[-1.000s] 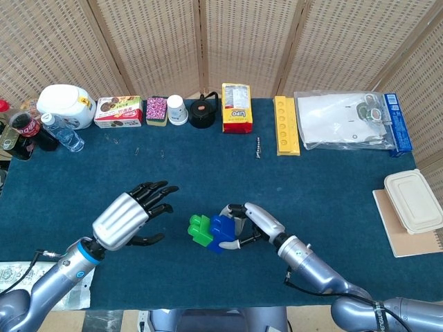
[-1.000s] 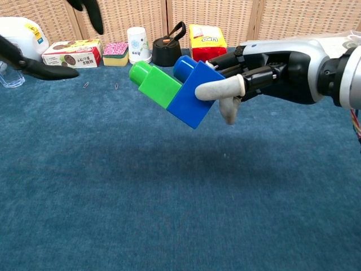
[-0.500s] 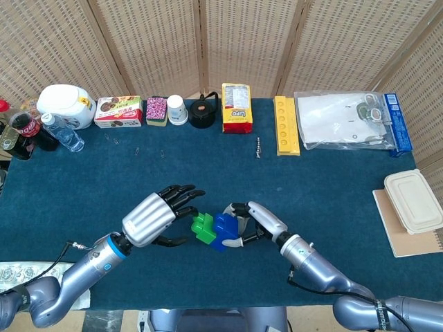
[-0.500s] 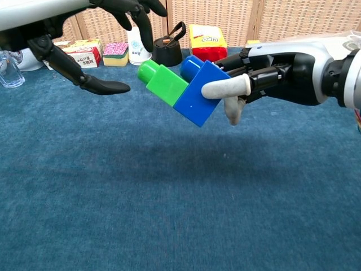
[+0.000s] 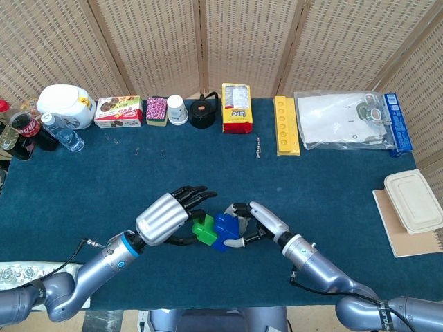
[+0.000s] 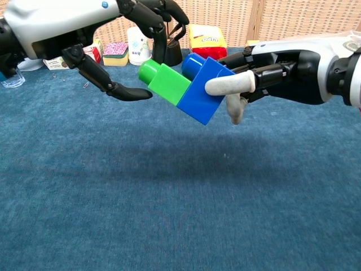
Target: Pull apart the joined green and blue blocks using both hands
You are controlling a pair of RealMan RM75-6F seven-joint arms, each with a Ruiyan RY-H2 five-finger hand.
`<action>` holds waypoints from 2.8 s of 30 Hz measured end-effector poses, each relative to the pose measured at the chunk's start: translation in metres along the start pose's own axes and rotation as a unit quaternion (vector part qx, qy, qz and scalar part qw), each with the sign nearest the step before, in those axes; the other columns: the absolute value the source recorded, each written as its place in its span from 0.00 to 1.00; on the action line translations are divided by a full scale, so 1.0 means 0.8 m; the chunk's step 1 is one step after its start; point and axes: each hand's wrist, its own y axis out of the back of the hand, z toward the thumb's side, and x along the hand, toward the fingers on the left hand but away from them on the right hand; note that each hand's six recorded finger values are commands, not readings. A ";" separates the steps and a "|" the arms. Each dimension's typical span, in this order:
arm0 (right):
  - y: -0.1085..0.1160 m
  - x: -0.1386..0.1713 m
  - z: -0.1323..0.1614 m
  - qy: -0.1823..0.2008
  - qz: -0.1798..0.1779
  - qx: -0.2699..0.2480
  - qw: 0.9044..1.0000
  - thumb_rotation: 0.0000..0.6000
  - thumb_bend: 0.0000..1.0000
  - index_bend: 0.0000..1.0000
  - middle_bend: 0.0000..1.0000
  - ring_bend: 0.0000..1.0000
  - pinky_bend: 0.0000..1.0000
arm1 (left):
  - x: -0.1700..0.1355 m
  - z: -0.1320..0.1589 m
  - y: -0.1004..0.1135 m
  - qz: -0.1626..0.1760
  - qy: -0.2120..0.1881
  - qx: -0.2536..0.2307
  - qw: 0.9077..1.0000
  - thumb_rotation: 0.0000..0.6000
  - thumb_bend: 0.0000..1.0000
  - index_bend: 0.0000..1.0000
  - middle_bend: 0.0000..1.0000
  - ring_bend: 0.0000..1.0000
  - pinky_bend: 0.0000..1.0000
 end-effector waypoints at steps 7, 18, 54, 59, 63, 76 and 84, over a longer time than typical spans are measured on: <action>0.004 0.003 -0.003 -0.002 -0.003 -0.009 1.000 0.74 0.18 0.58 0.55 0.63 0.51 | 0.013 0.007 -0.007 -0.001 -0.008 0.003 1.000 0.92 0.27 0.56 0.18 0.15 0.25; 0.008 0.004 -0.003 0.001 -0.002 -0.014 1.000 0.74 0.18 0.58 0.55 0.63 0.52 | 0.024 0.011 -0.011 0.000 -0.015 0.003 1.000 0.98 0.29 0.62 0.18 0.15 0.25; 0.036 0.003 -0.031 -0.026 -0.025 0.037 0.999 0.74 0.18 0.59 0.55 0.62 0.52 | -0.038 -0.045 0.046 0.033 0.031 0.026 0.999 1.00 0.33 0.69 0.19 0.15 0.25; 0.038 0.000 -0.037 -0.025 -0.034 0.101 0.994 0.74 0.18 0.59 0.55 0.61 0.50 | -0.068 -0.068 0.056 0.034 0.061 0.041 0.997 1.00 0.33 0.69 0.19 0.15 0.25; 0.038 -0.006 -0.045 -0.022 -0.052 0.184 0.981 0.74 0.18 0.59 0.55 0.60 0.46 | -0.095 -0.086 0.052 0.023 0.088 0.041 0.995 1.00 0.33 0.69 0.19 0.15 0.25; 0.032 -0.023 -0.083 -0.046 -0.101 0.364 0.925 0.74 0.18 0.53 0.49 0.47 0.37 | -0.111 -0.104 0.022 0.000 0.109 0.041 0.993 1.00 0.33 0.69 0.19 0.15 0.24; 0.034 -0.019 -0.086 -0.055 -0.107 0.378 0.918 0.74 0.18 0.44 0.42 0.41 0.34 | -0.097 -0.100 0.009 -0.008 0.098 0.054 0.994 1.00 0.33 0.69 0.19 0.15 0.24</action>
